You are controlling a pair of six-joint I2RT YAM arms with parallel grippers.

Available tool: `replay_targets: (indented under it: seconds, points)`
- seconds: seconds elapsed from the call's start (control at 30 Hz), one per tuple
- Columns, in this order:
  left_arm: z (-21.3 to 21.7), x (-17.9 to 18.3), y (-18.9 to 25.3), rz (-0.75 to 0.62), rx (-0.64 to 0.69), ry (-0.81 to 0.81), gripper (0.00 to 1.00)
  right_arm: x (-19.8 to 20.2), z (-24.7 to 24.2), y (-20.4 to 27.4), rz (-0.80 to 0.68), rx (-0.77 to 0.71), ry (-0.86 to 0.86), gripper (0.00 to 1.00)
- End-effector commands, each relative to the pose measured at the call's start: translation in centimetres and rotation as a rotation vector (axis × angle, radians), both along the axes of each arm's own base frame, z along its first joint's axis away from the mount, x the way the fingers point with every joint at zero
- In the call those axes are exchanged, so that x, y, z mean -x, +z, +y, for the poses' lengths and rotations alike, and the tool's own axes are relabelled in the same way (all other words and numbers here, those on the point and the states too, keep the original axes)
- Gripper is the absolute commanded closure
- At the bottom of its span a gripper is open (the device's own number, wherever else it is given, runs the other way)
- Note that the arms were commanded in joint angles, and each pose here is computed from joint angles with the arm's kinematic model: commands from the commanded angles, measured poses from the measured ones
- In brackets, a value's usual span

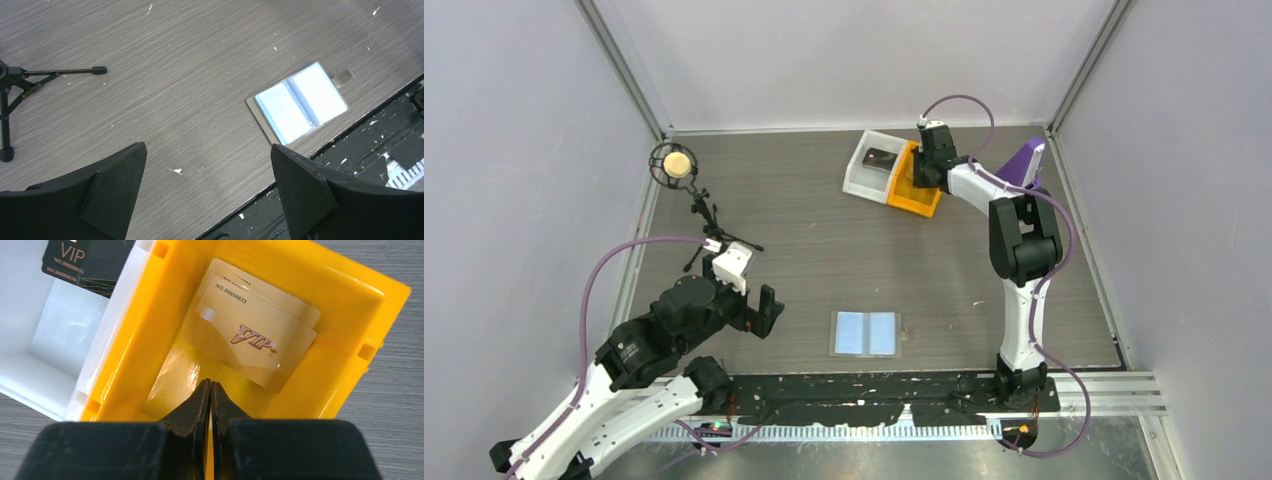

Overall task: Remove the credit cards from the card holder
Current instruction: Reset both arms

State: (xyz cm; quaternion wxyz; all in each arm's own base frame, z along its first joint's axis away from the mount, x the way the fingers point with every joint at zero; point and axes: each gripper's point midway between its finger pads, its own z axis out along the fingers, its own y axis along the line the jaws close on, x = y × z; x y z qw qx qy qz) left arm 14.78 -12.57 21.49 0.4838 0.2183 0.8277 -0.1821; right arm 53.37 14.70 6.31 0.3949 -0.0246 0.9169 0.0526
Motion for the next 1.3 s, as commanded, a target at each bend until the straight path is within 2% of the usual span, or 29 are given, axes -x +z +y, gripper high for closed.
replay_targets:
  seconds: [0.0, 0.1, 0.13, 0.17, 0.2, 0.23, 0.27, 0.3, 0.33, 0.47, 0.53, 0.57, 0.6, 0.63, 0.67, 0.7, 0.73, 0.8, 0.83, 1.0, 1.27]
  points:
    - [0.8, -0.6, 0.6, -0.044, 0.003, 0.044, 0.01, -0.6, 0.2, 7.3, -0.143, -0.024, 0.018, 0.89]
    - [0.9, -0.7, 0.8, -0.058, 0.007, 0.049, 0.01, 1.0, -0.1, 9.2, -0.158, -0.023, 0.009, 0.89]
    - [0.9, -0.7, 0.8, -0.062, 0.009, 0.050, 0.01, 1.7, -0.1, 11.1, -0.189, -0.032, 0.010, 0.89]
    - [0.9, -0.7, 0.8, -0.064, 0.012, 0.052, 0.01, 2.9, 0.1, 10.8, -0.172, -0.025, 0.016, 0.88]
    - [1.0, -0.7, 0.8, -0.067, 0.014, 0.053, 0.01, 3.8, 0.2, 12.7, -0.203, -0.035, 0.021, 0.88]
    - [1.1, -0.7, 0.9, -0.071, 0.017, 0.056, 0.01, 5.3, 0.5, 11.8, -0.176, -0.028, 0.034, 0.87]
    - [1.2, -0.7, 1.0, -0.077, 0.021, 0.062, 0.01, 6.5, 0.5, 13.8, -0.213, -0.041, 0.037, 0.87]
    - [1.4, -0.8, 1.2, -0.088, 0.028, 0.071, 0.01, 8.1, 0.9, 12.7, -0.185, -0.038, 0.051, 0.85]
    - [1.5, -0.9, 1.3, -0.098, 0.034, 0.080, 0.01, 9.4, 0.8, 14.5, -0.220, -0.053, 0.059, 0.85]
    - [2.4, -1.1, 2.2, -0.152, 0.067, 0.120, 0.01, 15.3, 2.1, 14.9, -0.221, -0.076, 0.135, 0.76]
    - [2.6, -1.1, 2.6, -0.173, 0.089, 0.128, 0.01, 18.4, 2.2, 14.2, -0.206, -0.090, 0.166, 0.67]
    - [2.7, -1.0, 2.8, -0.182, 0.098, 0.130, 0.01, 19.6, 2.3, 15.7, -0.245, -0.122, 0.179, 0.58]
    - [2.8, -1.0, 2.9, -0.193, 0.110, 0.134, 0.01, 21.0, 2.5, 14.9, -0.227, -0.126, 0.199, 0.53]
    - [2.9, -0.9, 3.0, -0.201, 0.119, 0.136, 0.01, 22.2, 2.6, 16.2, -0.257, -0.163, 0.215, 0.41]
    - [3.0, -0.9, 3.1, -0.210, 0.129, 0.138, 0.01, 23.4, 2.7, 15.4, -0.239, -0.171, 0.233, 0.33]
    - [3.0, -0.9, 3.3, -0.217, 0.138, 0.137, 0.01, 24.8, 2.7, 16.3, -0.260, -0.215, 0.253, 0.13]
    - [3.0, -0.8, 3.4, -0.226, 0.147, 0.136, 0.01, 26.0, 3.1, 16.2, -0.245, -0.253, 0.283, 0.00]
    - [3.1, -0.8, 3.6, -0.242, 0.159, 0.137, 0.01, 27.9, 2.8, 17.5, -0.280, -0.311, 0.303, 0.04]
    - [3.2, -0.8, 3.7, -0.250, 0.165, 0.138, 0.01, 28.9, 2.5, 18.8, -0.324, -0.340, 0.312, 0.04]
    - [3.5, -0.7, 4.3, -0.277, 0.191, 0.146, 0.01, 31.9, 0.3, 19.6, -0.386, -0.414, 0.254, 0.05]
    - [3.1, -0.2, 4.7, -0.286, 0.255, 0.126, 0.01, 34.1, -0.5, 19.6, -0.456, -0.512, 0.242, 0.05]
